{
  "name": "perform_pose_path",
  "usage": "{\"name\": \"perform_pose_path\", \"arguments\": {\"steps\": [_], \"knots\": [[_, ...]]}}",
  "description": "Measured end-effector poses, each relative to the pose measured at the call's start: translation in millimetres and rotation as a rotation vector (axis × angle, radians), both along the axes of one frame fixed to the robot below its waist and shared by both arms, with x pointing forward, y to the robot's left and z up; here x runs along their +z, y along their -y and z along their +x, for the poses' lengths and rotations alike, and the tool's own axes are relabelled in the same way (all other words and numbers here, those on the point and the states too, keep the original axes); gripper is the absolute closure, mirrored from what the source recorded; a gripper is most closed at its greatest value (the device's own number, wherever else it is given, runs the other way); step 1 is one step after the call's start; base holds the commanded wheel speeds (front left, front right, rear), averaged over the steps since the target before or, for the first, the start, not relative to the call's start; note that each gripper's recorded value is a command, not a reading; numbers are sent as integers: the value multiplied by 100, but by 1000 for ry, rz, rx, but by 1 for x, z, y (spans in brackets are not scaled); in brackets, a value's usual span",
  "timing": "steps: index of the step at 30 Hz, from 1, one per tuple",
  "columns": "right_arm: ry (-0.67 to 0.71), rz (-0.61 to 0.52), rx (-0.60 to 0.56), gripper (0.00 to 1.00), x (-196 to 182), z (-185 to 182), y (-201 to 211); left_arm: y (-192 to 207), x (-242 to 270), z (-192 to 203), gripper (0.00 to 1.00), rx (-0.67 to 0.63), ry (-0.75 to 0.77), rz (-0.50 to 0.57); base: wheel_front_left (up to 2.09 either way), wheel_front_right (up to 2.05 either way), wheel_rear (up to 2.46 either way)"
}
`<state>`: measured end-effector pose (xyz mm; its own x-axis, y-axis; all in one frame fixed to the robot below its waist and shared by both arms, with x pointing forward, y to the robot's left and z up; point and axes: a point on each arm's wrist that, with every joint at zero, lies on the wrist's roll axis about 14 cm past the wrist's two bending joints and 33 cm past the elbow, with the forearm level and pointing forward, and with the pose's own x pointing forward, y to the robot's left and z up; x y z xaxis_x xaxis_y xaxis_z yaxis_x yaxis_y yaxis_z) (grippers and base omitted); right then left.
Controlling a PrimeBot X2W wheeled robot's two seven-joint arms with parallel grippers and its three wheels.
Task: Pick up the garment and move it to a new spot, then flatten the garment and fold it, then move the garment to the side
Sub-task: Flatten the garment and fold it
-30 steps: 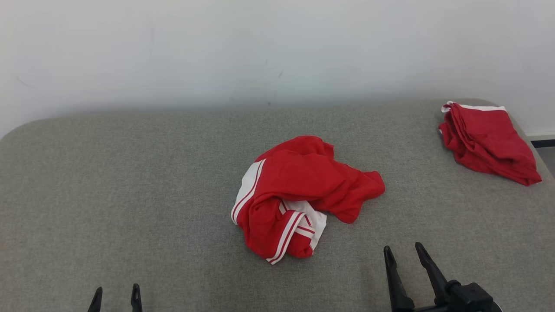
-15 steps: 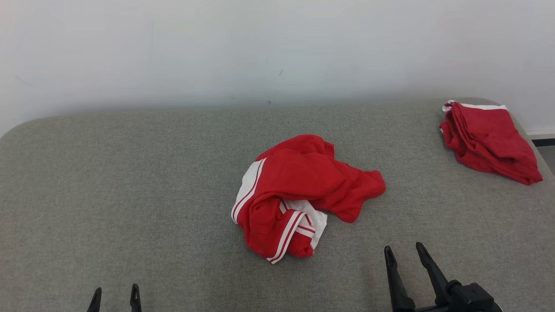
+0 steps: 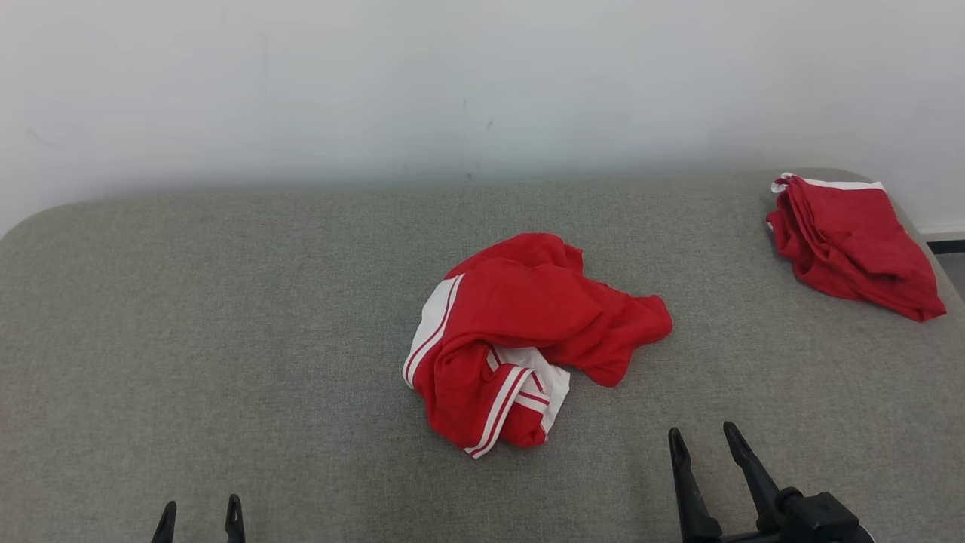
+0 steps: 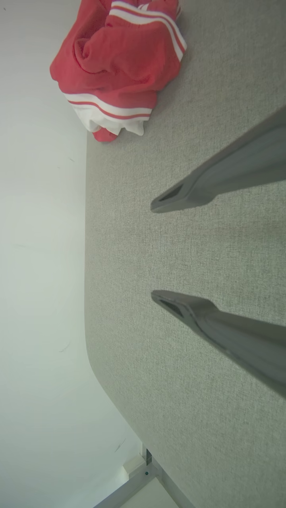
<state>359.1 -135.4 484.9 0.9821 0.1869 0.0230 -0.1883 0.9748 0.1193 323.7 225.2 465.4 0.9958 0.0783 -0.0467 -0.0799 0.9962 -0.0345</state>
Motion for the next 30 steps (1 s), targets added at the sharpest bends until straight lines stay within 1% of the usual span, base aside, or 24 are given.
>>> {"name": "perform_pose_path", "arguments": {"steps": [22, 26, 30], "knots": [[-8, 0, 1, 0, -2, 0, 0, 3, -2, 1, 0, -8, -5, -11, 0, 0, 0], [-10, 0, 0, 0, -3, 0, 0, 15, -3, 4, 0, -40, -6, -26, 0, 0, 0], [-14, 0, -1, 0, -5, 0, 0, 39, -2, 11, 0, -113, -1, -41, 0, 0, 0]]}}
